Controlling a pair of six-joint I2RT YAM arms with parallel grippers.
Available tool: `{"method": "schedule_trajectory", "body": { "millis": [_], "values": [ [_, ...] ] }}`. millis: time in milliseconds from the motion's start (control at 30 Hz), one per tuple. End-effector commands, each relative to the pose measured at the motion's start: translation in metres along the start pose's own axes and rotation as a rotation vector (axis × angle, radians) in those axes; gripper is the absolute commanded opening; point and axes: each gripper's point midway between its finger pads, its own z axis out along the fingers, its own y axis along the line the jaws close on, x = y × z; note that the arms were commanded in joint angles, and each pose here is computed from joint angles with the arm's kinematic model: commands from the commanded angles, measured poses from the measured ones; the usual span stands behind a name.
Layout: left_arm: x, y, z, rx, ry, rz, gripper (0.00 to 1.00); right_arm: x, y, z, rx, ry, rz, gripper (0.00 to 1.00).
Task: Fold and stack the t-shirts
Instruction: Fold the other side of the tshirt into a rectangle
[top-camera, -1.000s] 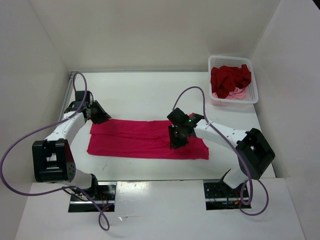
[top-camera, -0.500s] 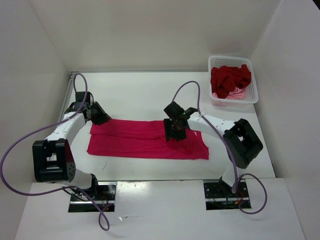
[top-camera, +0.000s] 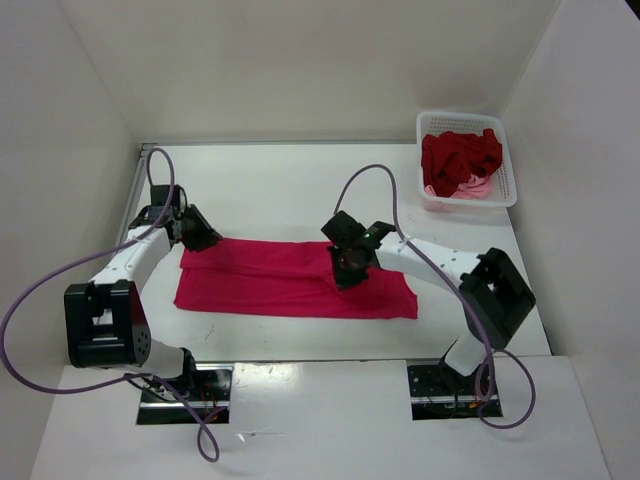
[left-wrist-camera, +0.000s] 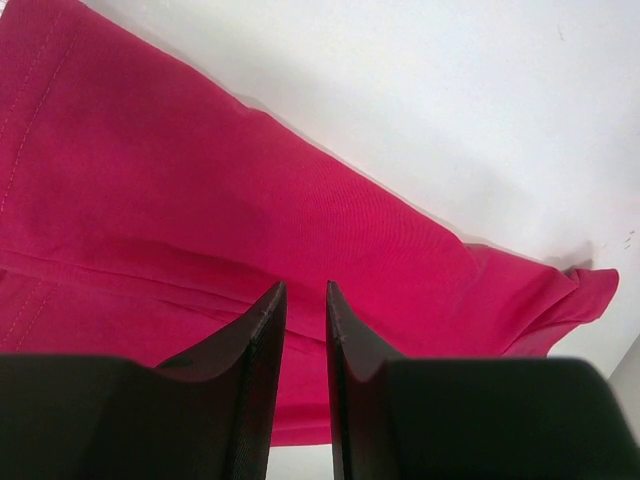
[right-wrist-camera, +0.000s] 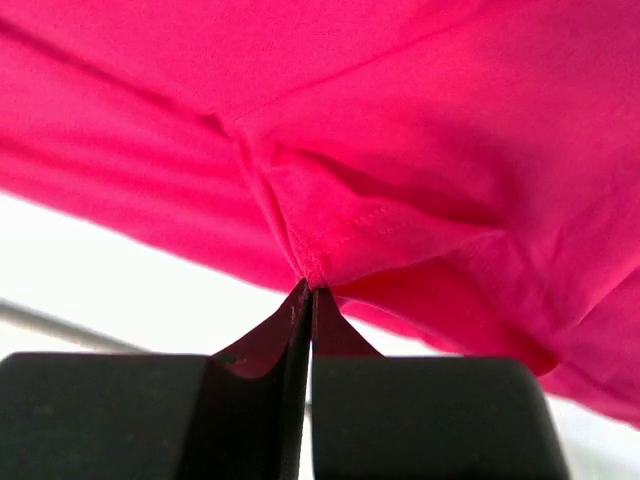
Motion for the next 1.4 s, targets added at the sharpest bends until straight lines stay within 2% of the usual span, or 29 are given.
{"method": "schedule_trajectory", "body": {
  "millis": [0, 67, 100, 133, 200, 300, 367, 400, 467, 500, 567, 633, 767, 867, 1000, 1167, 1367],
  "values": [
    [-0.007, -0.012, -0.011, 0.048, -0.035, 0.011, 0.29, 0.033, 0.009, -0.019, -0.038, 0.067, -0.018, 0.01],
    [-0.008, -0.014, -0.013, 0.048, -0.036, 0.011, 0.29, 0.044, 0.017, -0.017, -0.068, 0.088, 0.02, 0.06],
    [-0.009, -0.017, -0.016, 0.062, -0.039, 0.014, 0.3, 0.051, 0.022, -0.012, -0.092, 0.095, 0.029, 0.25],
    [-0.006, -0.016, -0.016, 0.055, -0.029, 0.011, 0.3, 0.053, 0.024, -0.01, -0.107, 0.101, 0.048, 0.37],
    [-0.005, -0.016, -0.019, 0.055, -0.029, 0.011, 0.3, 0.052, 0.029, -0.01, -0.133, 0.093, 0.072, 0.55],
    [-0.006, -0.015, -0.018, 0.048, -0.035, 0.011, 0.3, 0.025, 0.029, -0.027, -0.158, 0.018, 0.083, 0.58],
    [-0.006, -0.015, -0.018, 0.048, -0.035, 0.011, 0.3, 0.002, 0.019, -0.037, -0.168, -0.04, 0.098, 0.58],
    [-0.006, -0.016, -0.016, 0.055, -0.029, 0.011, 0.33, -0.022, -0.001, -0.046, -0.155, -0.101, 0.157, 0.54],
    [-0.003, -0.015, -0.009, 0.048, -0.01, 0.014, 0.33, -0.044, -0.024, -0.049, -0.146, -0.155, 0.204, 0.35],
    [-0.01, -0.019, -0.007, 0.062, -0.029, 0.02, 0.33, -0.07, -0.046, -0.052, -0.147, -0.222, 0.255, 0.13],
    [-0.006, -0.021, 0.005, 0.05, -0.005, 0.031, 0.33, -0.085, -0.07, -0.045, -0.142, -0.259, 0.314, 0.05],
    [-0.009, -0.027, 0.014, 0.056, -0.003, 0.041, 0.34, -0.107, -0.097, -0.037, -0.123, -0.316, 0.366, 0.07],
    [-0.006, -0.021, 0.045, 0.022, 0.052, 0.034, 0.34, -0.131, -0.127, -0.022, -0.099, -0.373, 0.428, 0.42],
    [0.0, -0.012, 0.064, -0.004, 0.103, 0.028, 0.34, -0.136, -0.142, -0.014, -0.07, -0.365, 0.462, 0.53],
    [0.001, -0.009, 0.074, -0.009, 0.109, 0.017, 0.34, -0.143, -0.162, -0.014, -0.043, -0.41, 0.504, 0.55],
    [0.009, 0.009, 0.088, -0.037, 0.143, -0.02, 0.34, -0.138, -0.158, 0.007, -0.078, -0.366, 0.501, 0.55],
    [0.007, 0.018, 0.093, -0.049, 0.14, -0.047, 0.34, -0.138, -0.146, 0.018, -0.149, -0.327, 0.51, 0.41]
  ]
}}
